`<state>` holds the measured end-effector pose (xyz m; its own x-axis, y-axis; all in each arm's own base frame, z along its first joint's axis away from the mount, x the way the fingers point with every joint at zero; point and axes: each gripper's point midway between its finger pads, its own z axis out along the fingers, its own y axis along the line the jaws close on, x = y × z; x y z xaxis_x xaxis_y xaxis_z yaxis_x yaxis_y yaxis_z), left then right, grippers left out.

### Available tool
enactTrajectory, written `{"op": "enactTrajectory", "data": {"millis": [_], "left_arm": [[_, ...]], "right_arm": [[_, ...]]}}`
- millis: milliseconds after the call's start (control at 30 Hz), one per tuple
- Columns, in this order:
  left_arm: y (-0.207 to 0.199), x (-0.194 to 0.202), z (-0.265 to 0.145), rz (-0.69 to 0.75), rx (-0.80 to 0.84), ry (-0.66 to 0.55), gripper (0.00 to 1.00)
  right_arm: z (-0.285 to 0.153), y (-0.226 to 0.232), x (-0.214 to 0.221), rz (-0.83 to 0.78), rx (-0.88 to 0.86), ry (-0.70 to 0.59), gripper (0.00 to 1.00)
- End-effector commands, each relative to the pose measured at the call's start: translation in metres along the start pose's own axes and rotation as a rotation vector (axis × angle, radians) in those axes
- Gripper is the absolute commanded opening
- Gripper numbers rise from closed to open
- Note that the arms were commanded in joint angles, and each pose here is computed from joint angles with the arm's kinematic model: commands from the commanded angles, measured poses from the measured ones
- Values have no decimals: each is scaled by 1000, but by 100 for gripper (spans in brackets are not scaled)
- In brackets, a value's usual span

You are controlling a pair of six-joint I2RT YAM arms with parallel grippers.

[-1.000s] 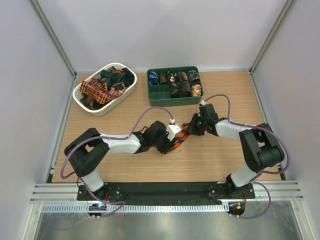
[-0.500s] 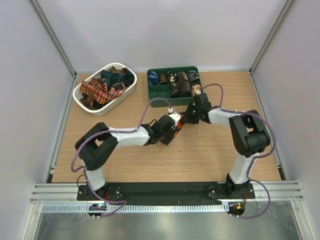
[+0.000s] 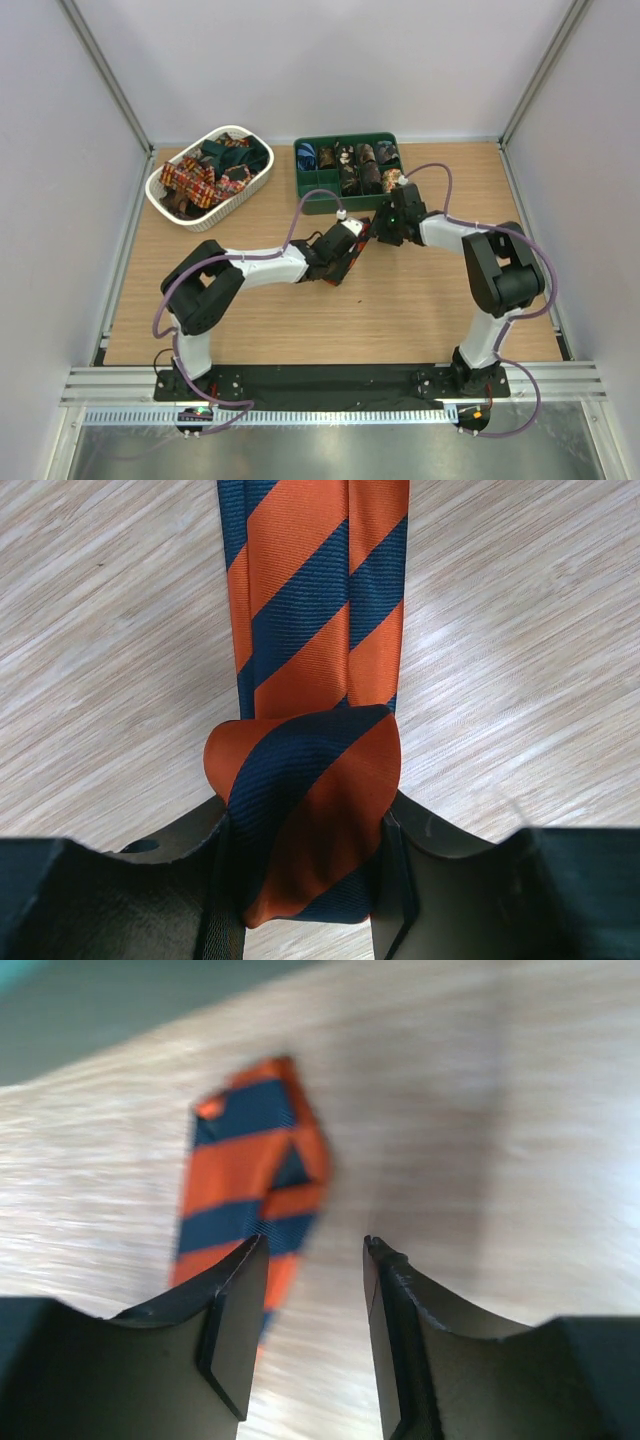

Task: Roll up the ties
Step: Roll the tie

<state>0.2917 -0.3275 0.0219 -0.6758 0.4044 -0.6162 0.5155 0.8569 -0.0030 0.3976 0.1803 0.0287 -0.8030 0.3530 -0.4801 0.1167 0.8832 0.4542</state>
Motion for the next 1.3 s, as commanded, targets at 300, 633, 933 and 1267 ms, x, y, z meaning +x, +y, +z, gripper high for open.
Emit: {"op": "enactTrajectory", "data": {"millis": [300, 633, 933, 1267], "left_arm": [[12, 48, 4, 10, -45, 220, 10], [10, 51, 0, 8, -18, 291, 0], [13, 51, -3, -14, -25, 316, 0], [14, 50, -6, -29, -30, 341, 0]], "right_arm": [[-92, -25, 0, -127, 40, -172, 56], [-176, 7, 46, -281, -207, -299, 59], [-203, 73, 115, -638, -381, -324, 52], [-215, 127, 176, -1098, -363, -401, 53]]}}
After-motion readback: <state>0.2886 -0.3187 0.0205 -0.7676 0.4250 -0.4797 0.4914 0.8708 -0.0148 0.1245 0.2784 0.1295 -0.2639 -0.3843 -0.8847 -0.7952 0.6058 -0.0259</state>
